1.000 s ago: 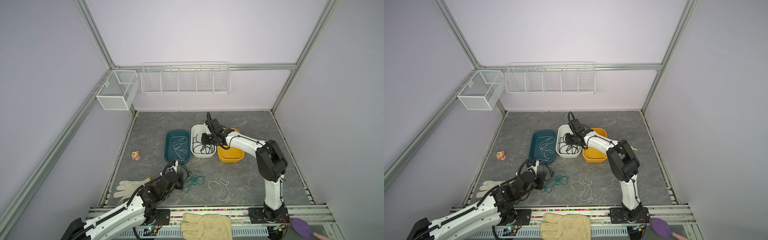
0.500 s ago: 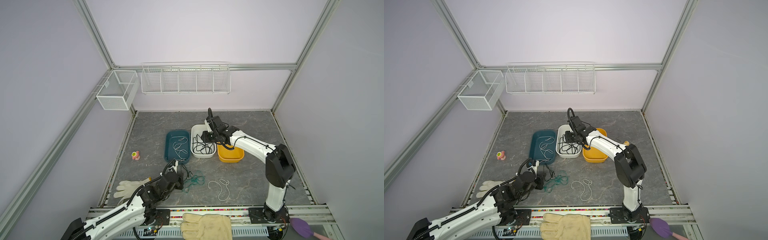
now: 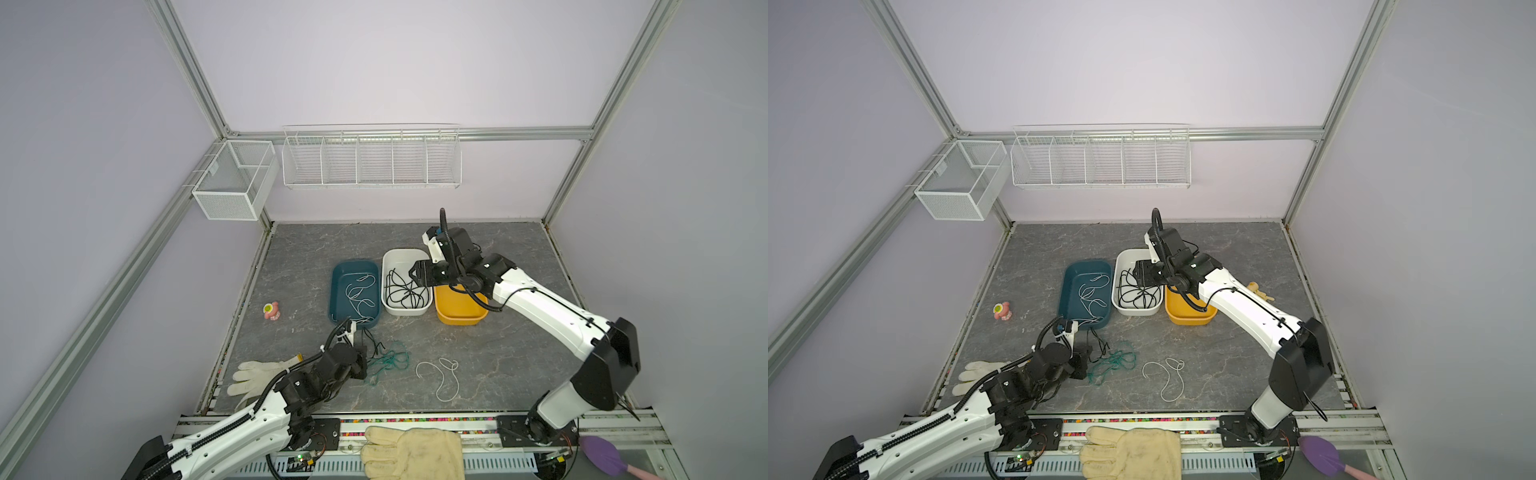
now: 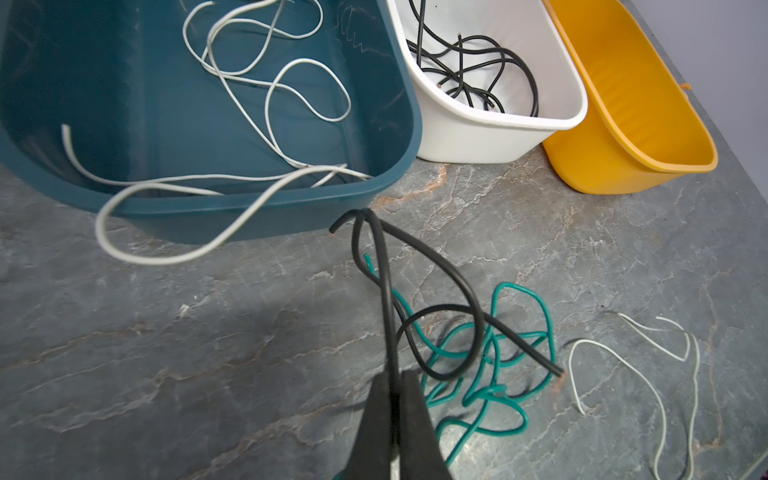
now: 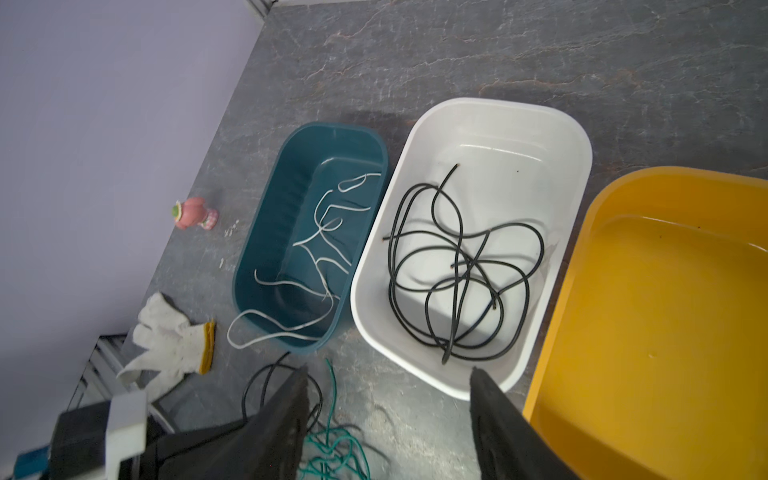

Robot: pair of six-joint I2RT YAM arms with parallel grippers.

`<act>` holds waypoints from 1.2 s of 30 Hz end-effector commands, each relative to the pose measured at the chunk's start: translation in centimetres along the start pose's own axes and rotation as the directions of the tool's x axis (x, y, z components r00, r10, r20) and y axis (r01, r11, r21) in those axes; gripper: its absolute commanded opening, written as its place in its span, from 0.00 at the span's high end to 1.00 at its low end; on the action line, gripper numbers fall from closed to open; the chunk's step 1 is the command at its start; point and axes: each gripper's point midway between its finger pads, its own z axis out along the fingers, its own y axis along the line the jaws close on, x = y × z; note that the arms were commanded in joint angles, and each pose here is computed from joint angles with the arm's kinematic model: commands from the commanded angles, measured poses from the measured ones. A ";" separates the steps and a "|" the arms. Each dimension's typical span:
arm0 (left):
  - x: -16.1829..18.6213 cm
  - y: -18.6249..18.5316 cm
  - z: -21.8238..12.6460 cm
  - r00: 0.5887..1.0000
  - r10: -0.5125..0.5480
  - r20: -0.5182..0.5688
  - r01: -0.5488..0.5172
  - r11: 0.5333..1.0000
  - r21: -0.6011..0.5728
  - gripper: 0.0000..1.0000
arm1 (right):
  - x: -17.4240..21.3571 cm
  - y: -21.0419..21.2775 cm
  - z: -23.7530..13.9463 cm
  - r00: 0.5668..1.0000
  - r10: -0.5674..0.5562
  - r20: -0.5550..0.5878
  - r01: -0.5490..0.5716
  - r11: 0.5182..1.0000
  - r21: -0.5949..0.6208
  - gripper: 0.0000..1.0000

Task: Untangle the cables
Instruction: 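Lift the black cable with the left gripper and lower into white tub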

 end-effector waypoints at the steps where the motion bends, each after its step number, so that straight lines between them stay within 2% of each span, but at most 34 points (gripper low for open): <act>1: -0.5 -0.1 0.0 1.000 -0.009 0.021 0.009 1.000 0.000 1.00 | 4.6 -0.4 -1.8 0.992 -0.054 -0.113 0.054 0.999 -0.002 0.31; 5: -0.7 -0.3 -0.1 1.000 -0.005 0.015 0.005 1.000 -0.001 1.00 | 8.2 -1.9 -4.8 0.984 -0.074 -0.161 0.082 0.996 0.043 0.24; 7: -0.8 -0.4 -0.2 1.000 -0.002 0.012 0.003 1.000 -0.004 1.00 | 9.7 -2.7 -6.4 0.982 -0.086 -0.169 0.097 0.994 0.059 0.06; 8: -1.0 -0.4 -0.2 1.000 -0.003 0.013 0.003 1.000 -0.009 1.00 | 10.5 -3.2 -7.1 0.981 -0.086 -0.173 0.099 0.993 0.069 0.11; 9: -1.1 -0.4 -0.3 1.000 -0.003 0.011 0.004 1.000 -0.013 1.00 | 11.1 -3.5 -7.8 0.980 -0.087 -0.180 0.102 0.992 0.074 0.12; 14: -2.5 -0.2 -1.5 0.999 0.039 -0.004 -0.039 0.997 -0.072 1.00 | 14.6 -5.1 -10.6 0.975 -0.081 -0.207 0.101 0.991 0.089 0.12; 19: -4.5 -0.9 -3.0 0.999 0.037 0.029 -0.035 0.997 -0.068 1.00 | 16.9 -6.0 -13.2 0.972 -0.041 -0.231 0.067 0.992 0.106 0.12; 24: -6.4 -2.0 -4.2 0.999 0.030 0.043 -0.027 0.998 -0.057 1.00 | 18.3 -4.9 -14.7 0.968 -0.049 -0.248 0.058 0.998 0.031 0.12; 26: -7.3 -2.8 -4.5 0.999 0.034 0.036 -0.033 0.998 -0.050 1.00 | 18.3 -4.1 -15.2 0.972 -0.068 -0.225 0.066 0.998 -0.020 0.12; 36: -12.2 -7.1 -5.4 0.995 0.101 0.014 -0.100 0.995 -0.028 1.00 | 18.1 -3.4 -16.4 0.990 -0.122 -0.075 0.113 0.987 -0.112 0.12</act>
